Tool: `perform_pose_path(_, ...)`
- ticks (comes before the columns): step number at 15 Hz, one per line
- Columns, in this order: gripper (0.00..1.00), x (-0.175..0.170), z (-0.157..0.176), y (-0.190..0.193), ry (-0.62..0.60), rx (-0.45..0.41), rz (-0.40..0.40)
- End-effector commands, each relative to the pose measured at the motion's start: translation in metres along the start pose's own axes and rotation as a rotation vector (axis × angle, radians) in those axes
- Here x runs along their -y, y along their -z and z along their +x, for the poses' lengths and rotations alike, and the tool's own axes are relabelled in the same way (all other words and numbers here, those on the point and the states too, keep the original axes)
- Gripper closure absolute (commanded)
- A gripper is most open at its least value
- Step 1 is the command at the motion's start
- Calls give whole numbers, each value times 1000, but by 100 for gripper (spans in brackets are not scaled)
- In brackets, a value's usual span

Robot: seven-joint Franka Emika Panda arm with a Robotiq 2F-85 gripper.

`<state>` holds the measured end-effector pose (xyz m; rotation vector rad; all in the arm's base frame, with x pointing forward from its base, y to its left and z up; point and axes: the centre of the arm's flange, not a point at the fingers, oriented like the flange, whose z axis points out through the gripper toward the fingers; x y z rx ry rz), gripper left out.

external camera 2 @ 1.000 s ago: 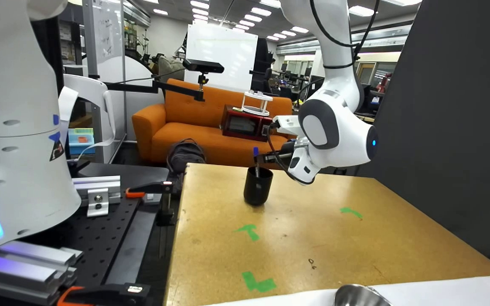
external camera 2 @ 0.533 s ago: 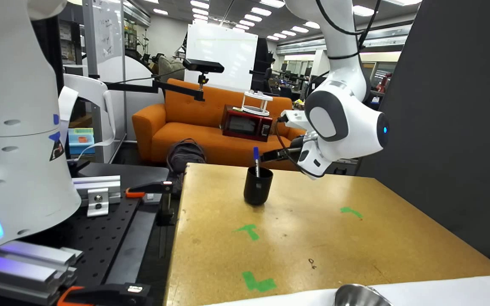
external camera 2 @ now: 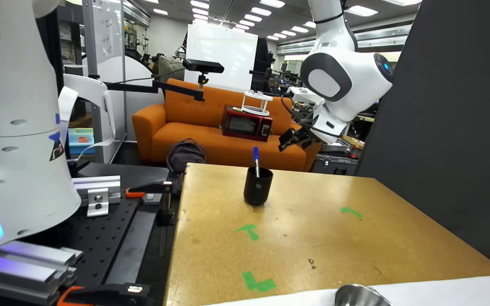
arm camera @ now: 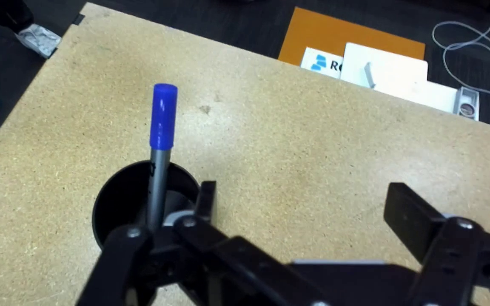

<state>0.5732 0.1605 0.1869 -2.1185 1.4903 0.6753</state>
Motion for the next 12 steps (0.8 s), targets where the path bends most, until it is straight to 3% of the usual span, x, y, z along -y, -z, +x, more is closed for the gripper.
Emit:
perform_pose_path(1,0,-8,-19,24,-39,-141,29)
perform_pose_path(5,0,-12,-37,52,-44,-252,46)
perform_pose_path(12,0,-30,-51,71,-70,-372,-18)
